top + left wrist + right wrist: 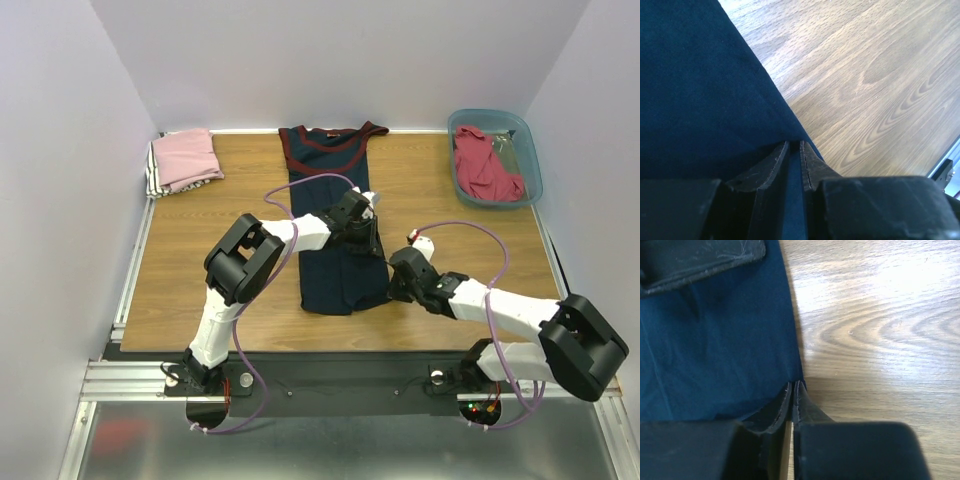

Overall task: Fold and stack the tank tops
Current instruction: Fold the tank top

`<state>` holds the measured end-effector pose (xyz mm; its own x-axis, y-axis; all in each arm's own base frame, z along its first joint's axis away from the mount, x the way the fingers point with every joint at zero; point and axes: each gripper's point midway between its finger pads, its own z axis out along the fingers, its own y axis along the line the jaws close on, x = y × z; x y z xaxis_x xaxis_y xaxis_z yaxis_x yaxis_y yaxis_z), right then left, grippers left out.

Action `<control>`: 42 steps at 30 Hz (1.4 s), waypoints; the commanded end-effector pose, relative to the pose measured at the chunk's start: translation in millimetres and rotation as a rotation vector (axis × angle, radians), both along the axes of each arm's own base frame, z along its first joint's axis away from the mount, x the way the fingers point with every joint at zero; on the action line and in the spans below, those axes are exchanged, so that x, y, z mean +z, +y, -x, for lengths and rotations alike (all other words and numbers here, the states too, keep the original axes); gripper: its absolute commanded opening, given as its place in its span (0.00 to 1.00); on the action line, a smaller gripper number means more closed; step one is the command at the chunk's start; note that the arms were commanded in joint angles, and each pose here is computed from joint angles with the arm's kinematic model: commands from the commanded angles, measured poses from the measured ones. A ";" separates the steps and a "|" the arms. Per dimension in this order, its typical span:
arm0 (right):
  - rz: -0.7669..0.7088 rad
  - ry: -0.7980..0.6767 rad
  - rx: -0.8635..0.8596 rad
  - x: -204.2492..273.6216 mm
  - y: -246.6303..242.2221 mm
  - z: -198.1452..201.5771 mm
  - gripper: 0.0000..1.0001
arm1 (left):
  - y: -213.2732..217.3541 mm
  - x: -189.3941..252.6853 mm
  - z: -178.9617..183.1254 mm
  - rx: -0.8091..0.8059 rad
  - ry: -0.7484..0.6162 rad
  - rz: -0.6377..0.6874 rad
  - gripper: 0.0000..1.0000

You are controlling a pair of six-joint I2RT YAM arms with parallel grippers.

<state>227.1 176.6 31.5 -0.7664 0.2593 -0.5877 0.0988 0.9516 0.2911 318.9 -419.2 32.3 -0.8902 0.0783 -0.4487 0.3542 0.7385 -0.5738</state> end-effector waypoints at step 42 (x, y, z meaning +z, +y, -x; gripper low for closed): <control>-0.128 0.170 0.079 -28.9 2.1 102.9 0.24 | 70.0 -72.3 -24.4 0.139 0.094 -0.156 0.10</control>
